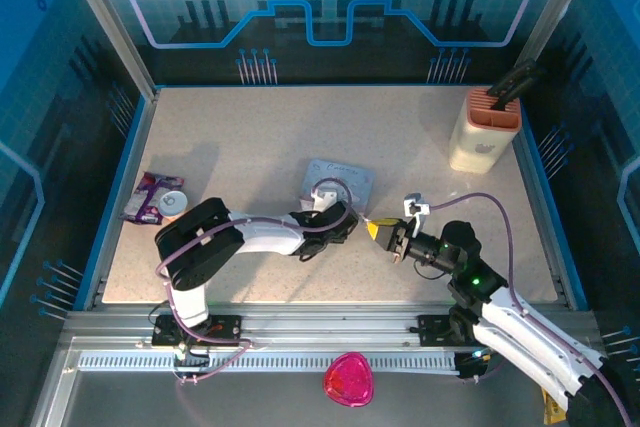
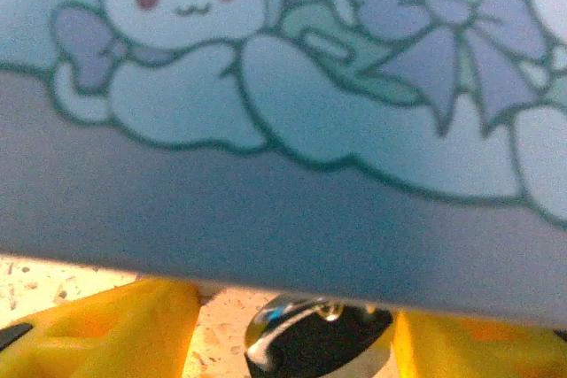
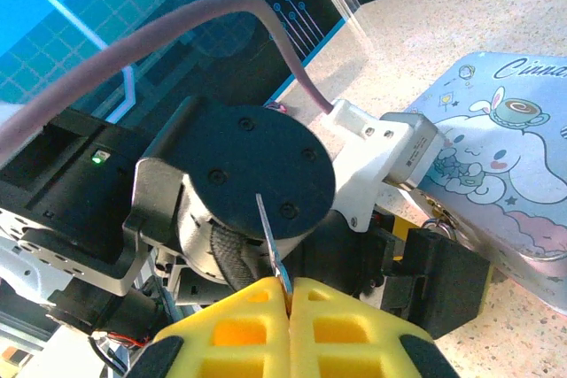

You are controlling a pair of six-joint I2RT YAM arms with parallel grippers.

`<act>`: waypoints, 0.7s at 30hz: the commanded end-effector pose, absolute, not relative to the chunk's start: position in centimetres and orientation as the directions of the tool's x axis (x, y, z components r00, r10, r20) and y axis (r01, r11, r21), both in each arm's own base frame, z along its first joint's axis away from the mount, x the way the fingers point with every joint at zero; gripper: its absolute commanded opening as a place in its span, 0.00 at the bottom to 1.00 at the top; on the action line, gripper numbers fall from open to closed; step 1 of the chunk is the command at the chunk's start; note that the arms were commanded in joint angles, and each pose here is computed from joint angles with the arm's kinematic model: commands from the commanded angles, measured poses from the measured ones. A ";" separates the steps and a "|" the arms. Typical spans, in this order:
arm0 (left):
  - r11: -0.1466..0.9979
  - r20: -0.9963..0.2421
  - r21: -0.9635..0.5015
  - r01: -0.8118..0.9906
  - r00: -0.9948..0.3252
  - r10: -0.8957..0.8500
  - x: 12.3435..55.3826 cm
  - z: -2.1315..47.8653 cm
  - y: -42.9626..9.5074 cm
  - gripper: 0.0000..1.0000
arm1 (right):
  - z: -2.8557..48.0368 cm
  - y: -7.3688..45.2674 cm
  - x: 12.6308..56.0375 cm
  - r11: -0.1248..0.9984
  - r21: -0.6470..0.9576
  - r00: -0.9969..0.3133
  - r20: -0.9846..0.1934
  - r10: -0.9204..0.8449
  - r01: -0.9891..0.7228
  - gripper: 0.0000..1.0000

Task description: Unlock a padlock with a key

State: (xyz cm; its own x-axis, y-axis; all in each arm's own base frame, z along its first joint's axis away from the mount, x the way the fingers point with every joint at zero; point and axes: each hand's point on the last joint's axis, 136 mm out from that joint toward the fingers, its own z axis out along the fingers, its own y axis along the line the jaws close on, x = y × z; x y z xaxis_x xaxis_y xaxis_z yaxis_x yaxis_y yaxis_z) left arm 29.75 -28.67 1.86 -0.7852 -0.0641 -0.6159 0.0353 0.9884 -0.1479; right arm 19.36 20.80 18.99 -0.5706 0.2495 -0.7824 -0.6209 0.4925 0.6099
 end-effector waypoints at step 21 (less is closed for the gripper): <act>0.917 -0.655 -0.315 0.244 -0.755 -0.024 28.7 3.6 -29.9 0.33 | 19.3 21.0 19.6 0.479 0.636 -0.589 -0.762 0.269 -0.605 0.00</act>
